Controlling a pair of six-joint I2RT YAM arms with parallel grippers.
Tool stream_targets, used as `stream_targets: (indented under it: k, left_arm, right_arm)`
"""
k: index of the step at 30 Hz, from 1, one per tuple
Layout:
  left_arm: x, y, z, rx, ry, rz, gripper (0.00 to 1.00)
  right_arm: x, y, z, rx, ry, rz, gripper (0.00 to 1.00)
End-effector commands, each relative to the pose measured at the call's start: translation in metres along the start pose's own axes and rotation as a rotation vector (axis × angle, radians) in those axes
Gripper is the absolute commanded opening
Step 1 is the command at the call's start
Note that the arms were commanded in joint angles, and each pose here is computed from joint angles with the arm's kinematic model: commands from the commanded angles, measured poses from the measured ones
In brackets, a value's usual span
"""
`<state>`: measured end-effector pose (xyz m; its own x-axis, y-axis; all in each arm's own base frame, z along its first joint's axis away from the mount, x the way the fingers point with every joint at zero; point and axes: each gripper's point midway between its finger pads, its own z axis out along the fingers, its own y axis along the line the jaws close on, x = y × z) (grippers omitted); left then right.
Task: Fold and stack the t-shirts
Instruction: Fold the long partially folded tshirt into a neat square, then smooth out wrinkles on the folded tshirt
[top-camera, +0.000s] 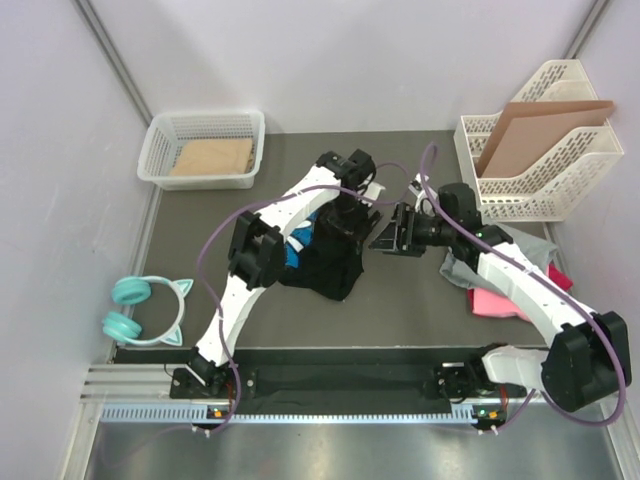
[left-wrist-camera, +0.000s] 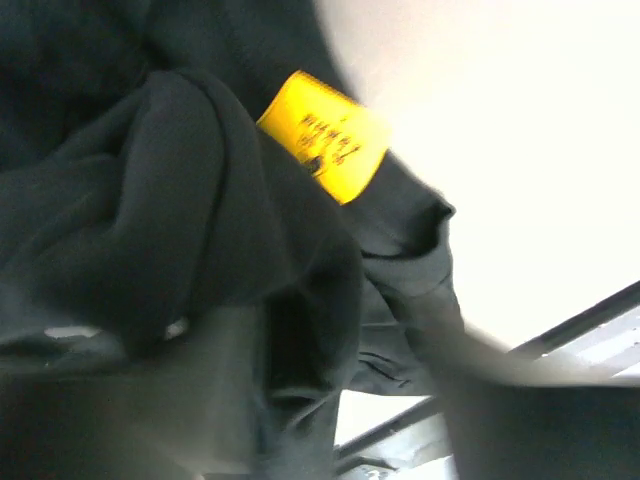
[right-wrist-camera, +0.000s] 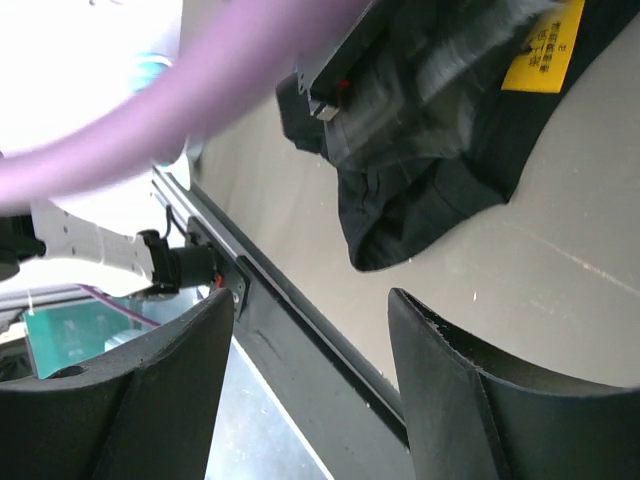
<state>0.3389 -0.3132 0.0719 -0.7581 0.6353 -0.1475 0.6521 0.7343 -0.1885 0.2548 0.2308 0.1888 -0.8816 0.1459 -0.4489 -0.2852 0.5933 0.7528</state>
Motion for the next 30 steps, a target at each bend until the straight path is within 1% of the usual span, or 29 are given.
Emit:
stream_targets:
  k: [1,3,8,9,11,12,14,15,17,18,19,20,21,22,23,24,25,26,27,28,29,30]
  left_arm:
    - [-0.029,-0.030,-0.026,0.061,-0.126,0.037,0.99]
    - [-0.036,-0.041,-0.037,0.103,-0.172,0.057,0.99]
    - [-0.041,-0.056,-0.058,0.137,-0.224,0.084,0.99]
    - [-0.041,-0.058,-0.070,0.134,-0.245,0.060,0.99]
    - [-0.041,-0.060,-0.087,0.142,-0.279,0.063,0.99]
    - [-0.042,-0.058,-0.110,0.136,-0.326,0.064,0.99]
    - [-0.042,-0.052,-0.139,0.128,-0.389,0.055,0.99]
    - [-0.040,-0.040,-0.168,0.121,-0.452,0.034,0.99]
    - [-0.036,-0.022,-0.201,0.133,-0.524,-0.006,0.99]
    - [-0.028,0.011,-0.237,0.124,-0.611,-0.069,0.99]
    - [-0.025,0.028,-0.252,0.151,-0.659,-0.106,0.99]
    - [-0.014,0.033,-0.280,0.216,-0.723,-0.122,0.99]
    - [0.001,0.080,-0.300,0.216,-0.786,-0.235,0.99]
    - [0.015,0.103,-0.285,0.252,-0.769,-0.311,0.99]
    - [0.024,0.118,-0.302,0.231,-0.848,-0.316,0.99]
    - [0.041,0.150,-0.304,0.186,-0.874,-0.368,0.99]
    - [0.055,0.160,-0.280,0.181,-0.822,-0.409,0.99]
    - [0.065,0.163,-0.277,0.144,-0.818,-0.403,0.99]
    - [0.075,0.173,-0.264,0.088,-0.786,-0.407,0.99]
    - [0.082,0.175,-0.254,0.078,-0.765,-0.420,0.99]
    - [0.092,0.173,-0.239,0.086,-0.739,-0.439,0.99]
    - [0.098,0.175,-0.232,0.083,-0.728,-0.450,0.99]
  right_arm:
    - [-0.001,0.012,-0.015,-0.035,-0.038,-0.071,0.63]
    - [0.003,0.014,-0.019,-0.043,-0.037,-0.077,0.63]
    - [0.011,0.016,-0.022,-0.061,-0.026,-0.087,0.63]
    - [0.011,0.017,-0.023,-0.062,-0.027,-0.091,0.64]
    - [0.012,0.018,-0.023,-0.064,-0.026,-0.094,0.64]
    - [0.012,0.017,-0.023,-0.063,-0.029,-0.094,0.64]
    - [0.013,0.015,-0.021,-0.062,-0.027,-0.086,0.64]
    - [0.011,0.016,-0.021,-0.071,-0.038,-0.093,0.64]
    - [0.012,0.011,-0.014,-0.075,-0.034,-0.063,0.64]
    - [0.008,0.014,-0.010,-0.103,-0.043,-0.071,0.64]
    - [0.007,0.013,-0.005,-0.107,-0.038,-0.040,0.63]
    - [0.007,0.006,0.006,-0.101,-0.011,-0.004,0.63]
    - [0.002,0.017,0.016,-0.154,-0.014,-0.025,0.63]
    - [-0.004,0.018,0.032,-0.155,0.011,0.013,0.62]
    - [-0.009,0.024,0.043,-0.162,0.022,0.006,0.62]
    - [-0.004,0.037,0.058,-0.174,0.063,-0.014,0.62]
    - [-0.019,0.045,0.081,-0.169,0.083,-0.030,0.62]
    - [-0.019,0.053,0.094,-0.169,0.116,-0.032,0.62]
    - [-0.011,0.070,0.109,-0.196,0.167,-0.051,0.62]
    - [-0.023,0.082,0.131,-0.209,0.180,-0.059,0.62]
    - [-0.023,0.089,0.140,-0.221,0.204,-0.056,0.62]
    - [-0.019,0.097,0.150,-0.234,0.230,-0.058,0.61]
